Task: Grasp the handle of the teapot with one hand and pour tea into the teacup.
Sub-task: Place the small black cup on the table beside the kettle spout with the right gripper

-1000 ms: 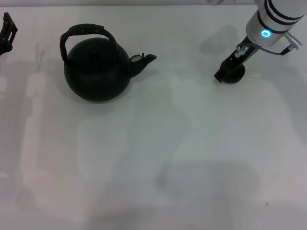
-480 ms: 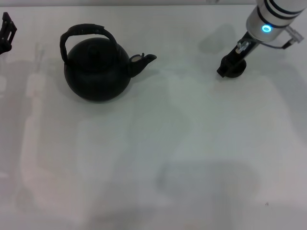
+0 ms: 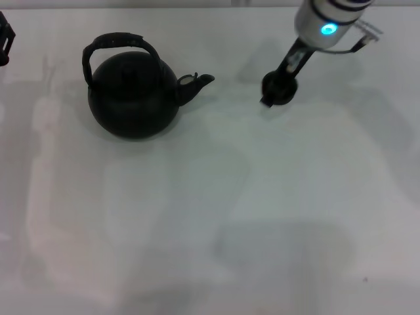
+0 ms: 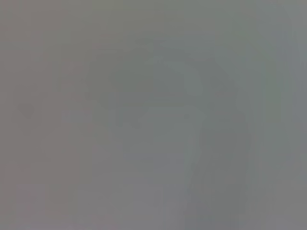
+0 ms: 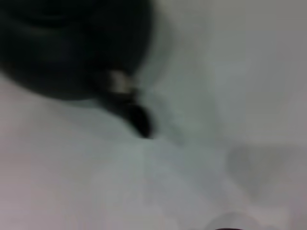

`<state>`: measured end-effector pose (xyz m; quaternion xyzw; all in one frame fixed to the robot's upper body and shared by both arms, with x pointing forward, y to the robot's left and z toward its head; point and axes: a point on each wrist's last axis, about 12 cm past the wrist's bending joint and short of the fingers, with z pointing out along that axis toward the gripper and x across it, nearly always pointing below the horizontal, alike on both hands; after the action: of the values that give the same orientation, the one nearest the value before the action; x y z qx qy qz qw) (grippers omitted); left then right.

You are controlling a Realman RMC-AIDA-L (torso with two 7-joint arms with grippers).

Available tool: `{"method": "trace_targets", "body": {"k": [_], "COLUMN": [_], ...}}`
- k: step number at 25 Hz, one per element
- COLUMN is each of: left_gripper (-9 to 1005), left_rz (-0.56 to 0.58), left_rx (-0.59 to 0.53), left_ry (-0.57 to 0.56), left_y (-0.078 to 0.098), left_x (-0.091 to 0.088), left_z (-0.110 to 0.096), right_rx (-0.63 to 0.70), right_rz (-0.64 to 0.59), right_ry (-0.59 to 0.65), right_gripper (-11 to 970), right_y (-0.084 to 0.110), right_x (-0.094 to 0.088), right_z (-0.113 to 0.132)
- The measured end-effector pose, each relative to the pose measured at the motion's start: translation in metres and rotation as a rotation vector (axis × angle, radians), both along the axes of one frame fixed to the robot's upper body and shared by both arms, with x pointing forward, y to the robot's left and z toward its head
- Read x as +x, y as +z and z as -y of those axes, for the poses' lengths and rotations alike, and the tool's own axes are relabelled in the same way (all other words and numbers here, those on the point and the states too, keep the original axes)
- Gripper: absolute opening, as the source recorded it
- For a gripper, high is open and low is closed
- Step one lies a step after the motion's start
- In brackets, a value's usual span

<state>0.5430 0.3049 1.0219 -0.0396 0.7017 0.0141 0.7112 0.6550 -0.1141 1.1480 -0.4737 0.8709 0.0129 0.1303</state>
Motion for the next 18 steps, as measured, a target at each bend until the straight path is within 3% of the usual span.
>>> {"method": "trace_targets", "body": {"k": [8,18], "left_gripper": [827,827], "left_rz": [0.007,0.004], "left_rx": [0.012,0.011], "left_ry": [0.003,0.005], "left_y": [0.002,0.002], "left_x": [0.003,0.002], "left_z": [-0.003,-0.003], "right_rx": [-0.031,-0.051], "right_rz": [-0.038,-0.016], "right_ry": [0.171,0.252], "right_gripper": [729,728], "right_y": [-0.009,-0.027], "right_x": [-0.025,-0.039], "right_z": [-0.032,-0.038]}}
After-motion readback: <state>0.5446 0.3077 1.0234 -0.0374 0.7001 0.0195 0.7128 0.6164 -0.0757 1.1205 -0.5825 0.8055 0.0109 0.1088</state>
